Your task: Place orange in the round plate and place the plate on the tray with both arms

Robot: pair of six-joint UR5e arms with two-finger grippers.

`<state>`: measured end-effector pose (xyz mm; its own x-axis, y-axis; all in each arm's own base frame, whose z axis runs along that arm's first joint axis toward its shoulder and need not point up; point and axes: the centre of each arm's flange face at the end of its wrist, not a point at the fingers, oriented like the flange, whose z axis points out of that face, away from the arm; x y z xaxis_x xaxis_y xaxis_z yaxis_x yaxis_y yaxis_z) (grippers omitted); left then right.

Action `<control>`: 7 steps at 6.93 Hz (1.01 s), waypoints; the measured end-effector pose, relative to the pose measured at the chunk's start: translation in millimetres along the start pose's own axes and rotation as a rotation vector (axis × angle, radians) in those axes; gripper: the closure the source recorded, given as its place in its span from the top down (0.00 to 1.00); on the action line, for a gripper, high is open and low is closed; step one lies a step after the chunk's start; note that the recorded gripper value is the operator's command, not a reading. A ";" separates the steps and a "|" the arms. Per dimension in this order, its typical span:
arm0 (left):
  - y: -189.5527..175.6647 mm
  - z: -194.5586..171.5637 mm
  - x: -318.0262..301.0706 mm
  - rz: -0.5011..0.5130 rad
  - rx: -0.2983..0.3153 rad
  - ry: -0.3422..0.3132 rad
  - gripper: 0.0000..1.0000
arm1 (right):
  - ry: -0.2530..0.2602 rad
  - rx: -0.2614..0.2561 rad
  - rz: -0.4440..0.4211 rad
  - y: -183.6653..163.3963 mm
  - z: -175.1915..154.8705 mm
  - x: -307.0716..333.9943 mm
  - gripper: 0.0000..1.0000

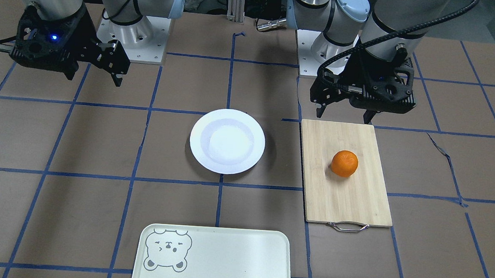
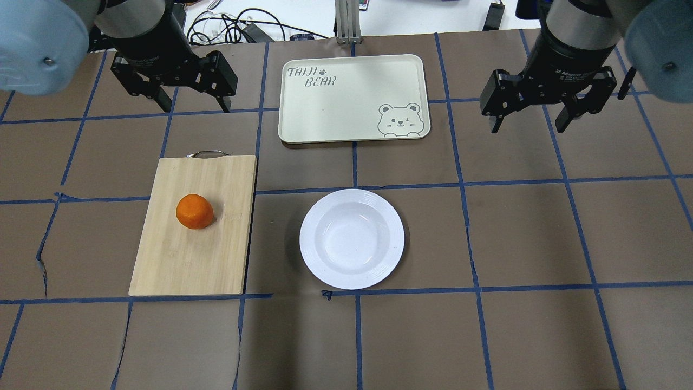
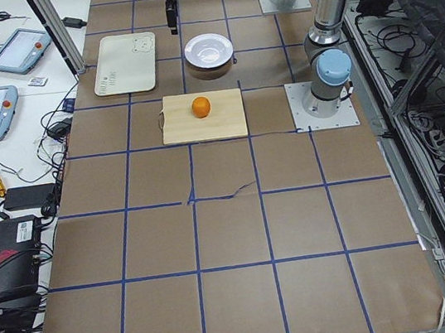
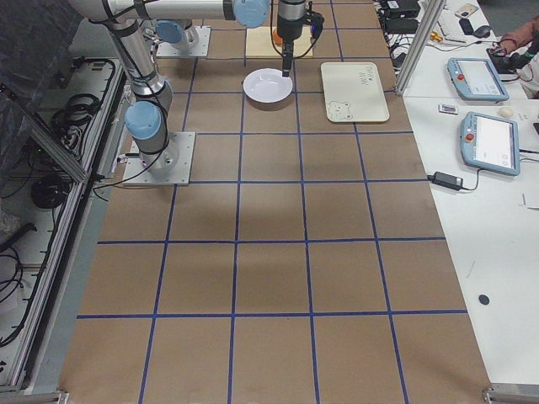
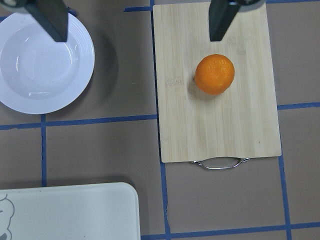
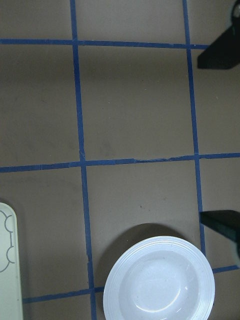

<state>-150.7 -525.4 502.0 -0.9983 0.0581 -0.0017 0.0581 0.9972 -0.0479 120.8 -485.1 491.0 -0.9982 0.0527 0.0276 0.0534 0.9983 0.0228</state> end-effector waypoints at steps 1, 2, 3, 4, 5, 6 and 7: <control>0.0 0.0 -0.4 0.000 0.000 0.000 1.00 | 0.001 -0.001 -0.002 0.2 0.6 -0.1 1.00; 0.0 -0.1 -0.7 0.000 0.000 0.001 1.00 | 0.005 -0.002 -0.003 0.3 1.4 0.1 1.00; 0.0 -0.1 -0.8 0.000 0.000 0.002 1.00 | 0.009 -0.004 -0.004 0.4 2.0 0.6 1.00; 0.0 -0.1 -0.8 0.000 0.000 0.002 1.00 | 0.011 -0.004 -0.004 0.4 2.2 0.8 1.00; 0.1 -0.2 -0.4 0.000 0.000 0.003 1.00 | 0.012 -0.004 -0.004 0.4 2.4 1.1 1.00; 0.0 -0.5 0.0 0.000 0.001 0.003 1.00 | 0.014 -0.004 -0.004 0.3 2.4 1.5 1.00; -0.4 -0.6 0.0 0.000 0.002 0.004 1.00 | 0.015 -0.005 -0.004 0.4 2.7 1.6 1.00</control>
<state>-150.7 -525.8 502.6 -0.9983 0.0581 0.0022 0.0579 0.9971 -0.0501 119.2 -484.6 488.3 -0.9979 0.0479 0.0428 0.0491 0.9984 0.0278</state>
